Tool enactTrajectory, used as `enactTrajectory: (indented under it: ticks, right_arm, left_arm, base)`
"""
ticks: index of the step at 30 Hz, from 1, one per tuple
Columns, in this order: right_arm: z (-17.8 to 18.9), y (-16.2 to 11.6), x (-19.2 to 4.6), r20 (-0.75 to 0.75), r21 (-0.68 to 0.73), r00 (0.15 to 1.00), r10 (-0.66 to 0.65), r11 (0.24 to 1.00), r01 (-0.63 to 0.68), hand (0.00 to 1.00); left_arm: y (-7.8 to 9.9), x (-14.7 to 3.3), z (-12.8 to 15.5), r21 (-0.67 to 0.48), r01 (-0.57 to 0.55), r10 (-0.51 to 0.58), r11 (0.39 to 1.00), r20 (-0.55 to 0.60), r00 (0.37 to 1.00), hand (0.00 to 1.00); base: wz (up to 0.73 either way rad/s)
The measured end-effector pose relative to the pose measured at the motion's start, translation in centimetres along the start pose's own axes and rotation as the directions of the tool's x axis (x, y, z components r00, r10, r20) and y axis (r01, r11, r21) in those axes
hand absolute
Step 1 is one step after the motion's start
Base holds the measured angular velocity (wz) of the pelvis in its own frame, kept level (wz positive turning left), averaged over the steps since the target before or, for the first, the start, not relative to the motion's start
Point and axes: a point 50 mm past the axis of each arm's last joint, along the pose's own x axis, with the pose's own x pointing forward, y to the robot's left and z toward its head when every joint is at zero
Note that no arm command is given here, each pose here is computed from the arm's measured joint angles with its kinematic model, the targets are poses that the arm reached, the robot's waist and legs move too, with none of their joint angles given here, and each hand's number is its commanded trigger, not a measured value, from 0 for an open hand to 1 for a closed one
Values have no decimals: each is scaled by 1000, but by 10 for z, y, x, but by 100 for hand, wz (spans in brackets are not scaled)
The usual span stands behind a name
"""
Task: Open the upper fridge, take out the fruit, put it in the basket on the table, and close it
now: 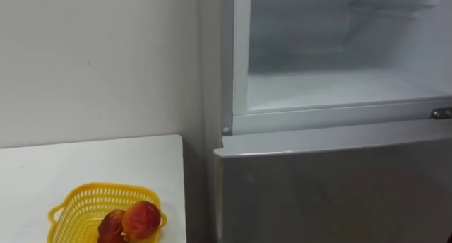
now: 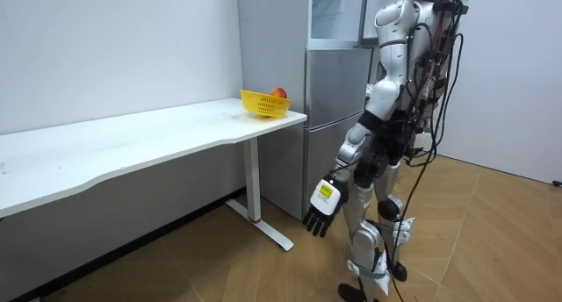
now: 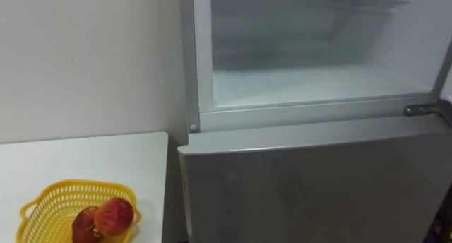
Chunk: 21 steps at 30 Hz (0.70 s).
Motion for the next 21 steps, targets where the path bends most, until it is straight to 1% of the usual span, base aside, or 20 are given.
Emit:
enactTrajectory:
  ticks: [1,2,4,7,8,10,14,16,19,21]
  right_arm:
    - [9,19,-5,39,8,998,45,999,-46,0]
    - [13,27,-8,59,12,996,68,998,-69,0]
    - [27,54,-22,121,42,983,139,989,-145,0]
    - [39,82,-43,183,88,958,222,967,-241,0]
    - [40,86,-46,194,94,953,233,963,-254,0]
    - [43,102,-60,226,98,932,285,945,-313,0]
    - [44,122,-80,250,104,898,363,912,-397,0]
    - [46,133,-94,264,96,865,427,881,-464,0]
    - [48,140,-105,291,77,830,475,853,-516,0]
    - [50,147,-114,314,81,797,515,822,-563,0]
  left_arm:
    - [2,0,2,1,-15,15,1000,10,1000,0]
    - [3,0,3,1,-19,19,1000,15,1000,0]
    - [5,-1,6,3,-26,26,1000,37,999,0]
    - [6,-1,10,4,-30,29,1000,57,998,0]
    - [6,-1,12,4,-30,30,1000,63,998,0]
    - [6,-1,12,5,-29,29,1000,70,997,0]
    - [6,-1,11,4,-27,27,1000,68,997,0]
    - [6,-1,10,4,-27,27,1000,68,997,0]
    - [5,-1,8,4,-25,25,1000,65,998,0]
    - [2,-1,8,2,-19,19,1000,67,998,0]
  base:
    - [-6]
    - [0]
    - [0]
    - [0]
    - [0]
    - [0]
    - [-7]
    - [-9]
    - [-4]
    - [0]
